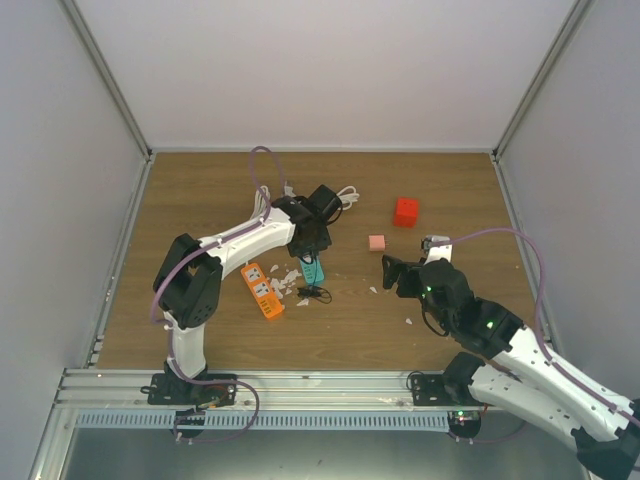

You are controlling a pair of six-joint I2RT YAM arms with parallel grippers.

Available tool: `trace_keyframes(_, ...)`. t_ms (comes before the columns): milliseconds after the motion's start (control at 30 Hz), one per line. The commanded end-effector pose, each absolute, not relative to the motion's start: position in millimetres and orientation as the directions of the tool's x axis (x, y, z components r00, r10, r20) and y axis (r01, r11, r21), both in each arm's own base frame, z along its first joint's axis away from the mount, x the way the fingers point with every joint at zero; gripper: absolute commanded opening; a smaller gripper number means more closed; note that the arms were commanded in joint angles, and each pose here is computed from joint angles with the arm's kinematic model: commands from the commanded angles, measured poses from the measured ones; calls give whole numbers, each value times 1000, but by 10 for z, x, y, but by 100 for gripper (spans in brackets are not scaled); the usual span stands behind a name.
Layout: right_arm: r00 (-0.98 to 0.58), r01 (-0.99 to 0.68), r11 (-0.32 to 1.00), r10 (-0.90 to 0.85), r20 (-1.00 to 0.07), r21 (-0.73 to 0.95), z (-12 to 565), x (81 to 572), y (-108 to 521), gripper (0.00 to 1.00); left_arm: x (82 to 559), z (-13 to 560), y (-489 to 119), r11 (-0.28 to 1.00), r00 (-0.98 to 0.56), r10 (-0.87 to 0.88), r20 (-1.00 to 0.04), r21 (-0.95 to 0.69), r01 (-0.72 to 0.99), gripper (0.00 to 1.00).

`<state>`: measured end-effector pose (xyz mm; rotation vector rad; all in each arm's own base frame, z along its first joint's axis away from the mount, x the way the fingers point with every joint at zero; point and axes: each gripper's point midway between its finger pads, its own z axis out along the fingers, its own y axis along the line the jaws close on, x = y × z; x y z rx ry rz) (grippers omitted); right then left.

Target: Insert the plug

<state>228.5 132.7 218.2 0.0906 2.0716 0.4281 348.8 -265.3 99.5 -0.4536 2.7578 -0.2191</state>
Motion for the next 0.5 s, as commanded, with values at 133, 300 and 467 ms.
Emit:
trace_keyframes(133, -500, -109, 937, 238, -833, 333, 2186, 2306, 1320, 100, 3453, 884, -2457, 941, -890, -338, -305, -113, -319, 0)
trace_keyframes(300, -500, -107, 937, 238, -832, 332, 2183, 2306, 1319, 100, 3444, 886, -2477, 944, -895, -328, -301, -124, -305, 0)
trace_keyframes(467, -500, -106, 937, 239, -832, 333, 2182, 2308, 1318, 100, 3395, 791, -2528, 950, -909, -310, -277, -137, -282, 0)
